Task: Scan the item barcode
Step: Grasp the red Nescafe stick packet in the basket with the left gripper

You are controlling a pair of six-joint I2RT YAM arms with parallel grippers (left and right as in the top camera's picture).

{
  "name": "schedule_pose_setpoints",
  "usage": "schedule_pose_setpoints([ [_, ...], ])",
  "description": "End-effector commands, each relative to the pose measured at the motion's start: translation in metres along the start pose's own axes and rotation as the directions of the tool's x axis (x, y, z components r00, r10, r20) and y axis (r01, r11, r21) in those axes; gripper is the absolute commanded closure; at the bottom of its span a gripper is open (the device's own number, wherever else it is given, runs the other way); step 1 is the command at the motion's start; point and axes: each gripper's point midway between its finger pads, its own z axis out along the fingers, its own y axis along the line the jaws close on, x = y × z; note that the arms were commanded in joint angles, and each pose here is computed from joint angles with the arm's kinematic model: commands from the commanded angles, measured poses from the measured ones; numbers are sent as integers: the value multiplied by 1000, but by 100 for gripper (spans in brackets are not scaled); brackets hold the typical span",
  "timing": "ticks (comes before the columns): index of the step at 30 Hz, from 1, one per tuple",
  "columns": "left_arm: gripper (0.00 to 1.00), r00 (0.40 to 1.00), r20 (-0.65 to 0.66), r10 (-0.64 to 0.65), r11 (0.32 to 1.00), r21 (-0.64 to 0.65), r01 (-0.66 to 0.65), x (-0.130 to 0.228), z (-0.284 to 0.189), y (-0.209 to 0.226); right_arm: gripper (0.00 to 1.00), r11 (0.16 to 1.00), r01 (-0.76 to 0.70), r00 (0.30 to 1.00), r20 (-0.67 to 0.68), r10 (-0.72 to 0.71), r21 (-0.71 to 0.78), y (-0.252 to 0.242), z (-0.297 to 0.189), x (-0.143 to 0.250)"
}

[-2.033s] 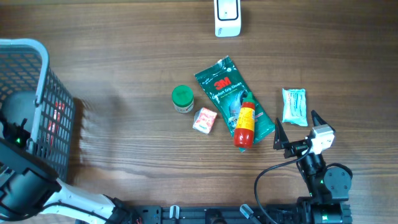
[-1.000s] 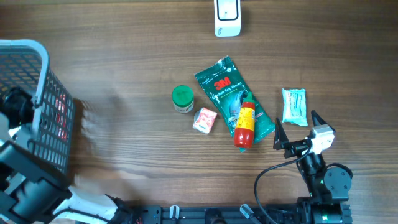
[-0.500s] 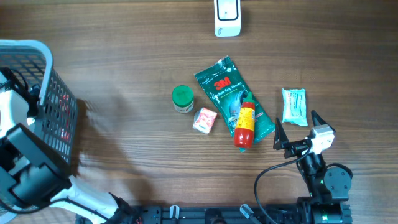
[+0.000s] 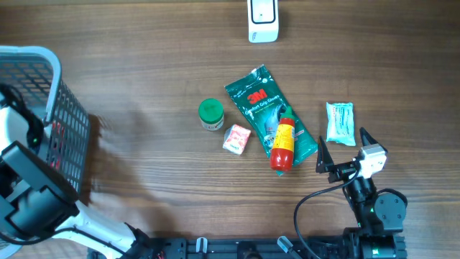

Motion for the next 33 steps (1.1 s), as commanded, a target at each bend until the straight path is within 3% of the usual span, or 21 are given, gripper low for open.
schedule_pose_setpoints([
  [1, 0, 998, 44, 55, 998, -2, -55, -24, -6, -2, 0, 1000, 12, 1000, 8, -12, -8, 2, 0, -2],
  [7, 0, 988, -148, 36, 995, 94, -23, -3, -58, -7, 0, 1000, 12, 1000, 8, -12, -8, 2, 0, -2],
  [10, 0, 986, -162, -26, 999, 35, 32, -1, -60, 6, 0, 1000, 12, 1000, 8, -12, -8, 2, 0, -2],
  [12, 0, 981, -158, -116, 992, -67, 106, 1, -55, 27, 0, 1000, 12, 1000, 8, -12, -8, 2, 0, -2],
  [19, 0, 961, -124, -245, 952, -217, 215, 11, -23, 59, 0, 1000, 12, 1000, 8, -12, -8, 2, 0, -2],
  [24, 3, 965, -80, -249, 944, -244, 223, 12, 6, 68, 0, 1000, 12, 1000, 8, -12, -8, 2, 0, -2],
  [25, 8, 966, -75, -246, 941, -257, 220, 12, 9, 72, 0, 1000, 12, 1000, 8, -12, -8, 2, 0, -2],
  [30, 96, 974, -47, -221, 931, -309, 196, 13, 26, 89, 0, 1000, 12, 1000, 8, -12, -8, 2, 0, -2],
  [33, 96, 975, -49, -218, 933, -305, 194, 12, 23, 89, 0, 1000, 12, 1000, 8, -12, -8, 2, 0, -2],
])
